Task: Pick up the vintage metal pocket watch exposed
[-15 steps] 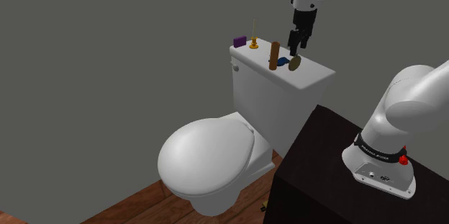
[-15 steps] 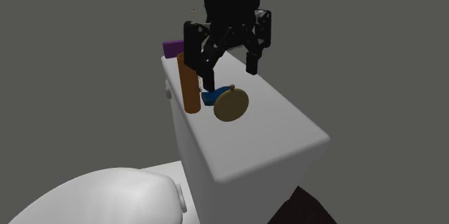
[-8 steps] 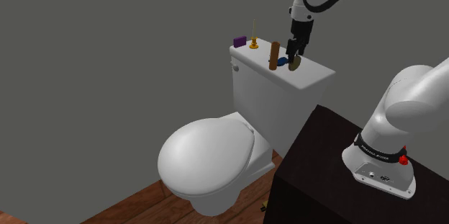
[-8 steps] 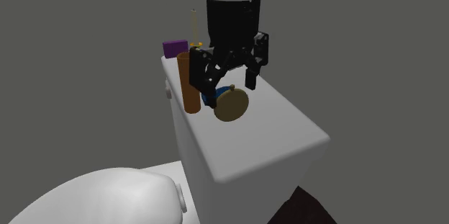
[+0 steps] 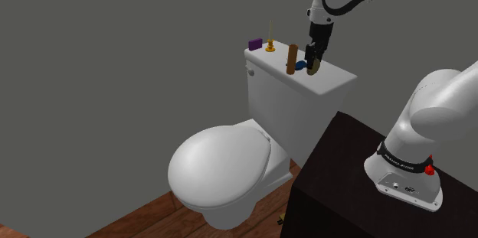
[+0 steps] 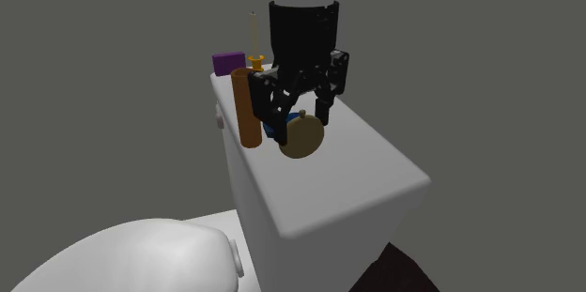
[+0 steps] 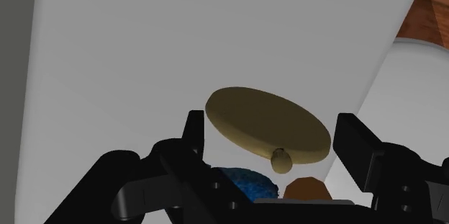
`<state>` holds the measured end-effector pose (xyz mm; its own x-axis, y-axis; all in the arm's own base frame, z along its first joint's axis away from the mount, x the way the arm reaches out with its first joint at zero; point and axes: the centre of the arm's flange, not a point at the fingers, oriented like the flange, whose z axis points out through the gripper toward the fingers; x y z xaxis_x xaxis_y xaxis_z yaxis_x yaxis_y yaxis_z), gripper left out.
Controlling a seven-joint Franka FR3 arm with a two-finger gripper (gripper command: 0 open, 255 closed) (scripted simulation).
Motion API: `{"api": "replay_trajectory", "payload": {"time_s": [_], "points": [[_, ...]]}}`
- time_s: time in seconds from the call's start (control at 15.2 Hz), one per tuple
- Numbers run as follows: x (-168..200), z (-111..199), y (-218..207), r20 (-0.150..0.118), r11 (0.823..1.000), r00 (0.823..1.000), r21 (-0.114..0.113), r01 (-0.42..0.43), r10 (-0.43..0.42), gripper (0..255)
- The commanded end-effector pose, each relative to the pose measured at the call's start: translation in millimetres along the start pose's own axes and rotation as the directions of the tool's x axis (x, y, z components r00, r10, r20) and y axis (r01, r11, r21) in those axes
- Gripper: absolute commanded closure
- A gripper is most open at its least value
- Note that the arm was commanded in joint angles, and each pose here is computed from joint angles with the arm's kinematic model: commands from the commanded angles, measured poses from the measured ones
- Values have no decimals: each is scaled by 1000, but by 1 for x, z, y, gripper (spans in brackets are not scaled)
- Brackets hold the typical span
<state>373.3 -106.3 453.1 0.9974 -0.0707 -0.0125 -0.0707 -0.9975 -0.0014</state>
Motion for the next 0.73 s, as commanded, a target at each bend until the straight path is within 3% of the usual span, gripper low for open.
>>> {"api": "replay_trajectory", "payload": {"time_s": [0.0, 0.2, 0.66], "points": [[0, 1, -1, 3, 1000, 1000, 1, 1, -1, 255], [-1, 1, 0, 3, 1000, 1000, 1, 1, -1, 255], [-1, -36, 0, 3, 1000, 1000, 1, 1, -1, 255]]}}
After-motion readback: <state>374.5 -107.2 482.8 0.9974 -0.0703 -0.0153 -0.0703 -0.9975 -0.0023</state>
